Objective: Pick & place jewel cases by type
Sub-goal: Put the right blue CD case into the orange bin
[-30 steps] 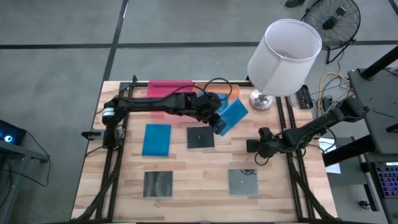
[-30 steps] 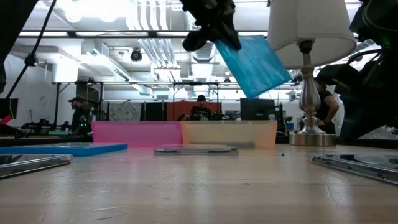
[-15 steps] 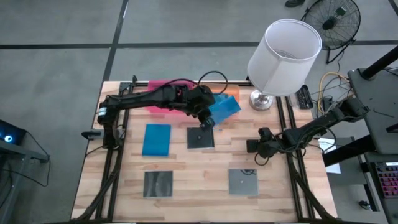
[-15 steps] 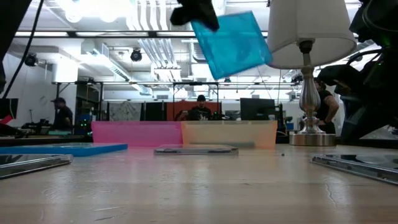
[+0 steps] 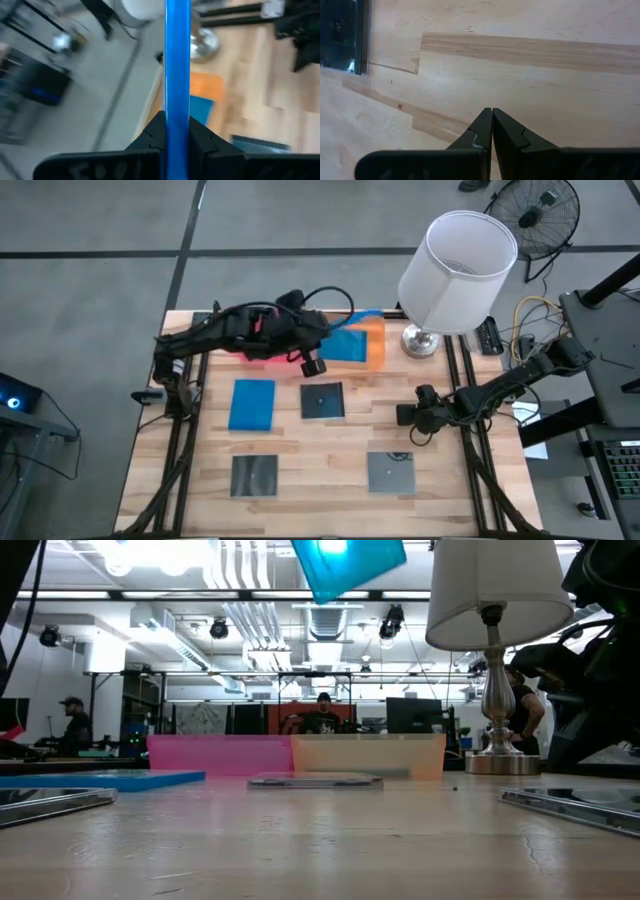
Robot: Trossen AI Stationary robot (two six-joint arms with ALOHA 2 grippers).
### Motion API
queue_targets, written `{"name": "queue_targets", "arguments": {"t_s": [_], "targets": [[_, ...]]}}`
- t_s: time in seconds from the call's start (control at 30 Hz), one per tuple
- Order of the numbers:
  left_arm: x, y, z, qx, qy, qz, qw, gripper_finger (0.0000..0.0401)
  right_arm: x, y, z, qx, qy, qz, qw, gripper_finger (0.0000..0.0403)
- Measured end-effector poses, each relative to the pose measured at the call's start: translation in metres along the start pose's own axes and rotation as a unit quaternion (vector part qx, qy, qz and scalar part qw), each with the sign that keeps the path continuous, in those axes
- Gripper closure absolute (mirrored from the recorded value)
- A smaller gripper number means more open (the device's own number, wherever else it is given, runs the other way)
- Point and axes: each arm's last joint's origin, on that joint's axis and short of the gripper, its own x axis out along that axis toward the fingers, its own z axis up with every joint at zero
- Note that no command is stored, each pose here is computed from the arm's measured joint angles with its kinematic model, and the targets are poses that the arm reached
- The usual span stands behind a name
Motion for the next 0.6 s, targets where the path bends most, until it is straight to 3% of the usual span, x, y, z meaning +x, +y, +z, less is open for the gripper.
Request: {"name": "queue_targets", "arguments": {"t_s": [0.27,0.6], "targets": [[-0.025,-0.015,0.002,0.092,-0.012,0.124,0.988,0.0394,0.000,0.000,0.000,-0.015,-0.002,0.000,1.000,0.0394],[-0.045,-0.030,0.002,0.129,-0.005,0.280,0.951,0.0394,0.000,0.000,0.000,-0.058,-0.006,0.000,0.998,0.0394]]}}
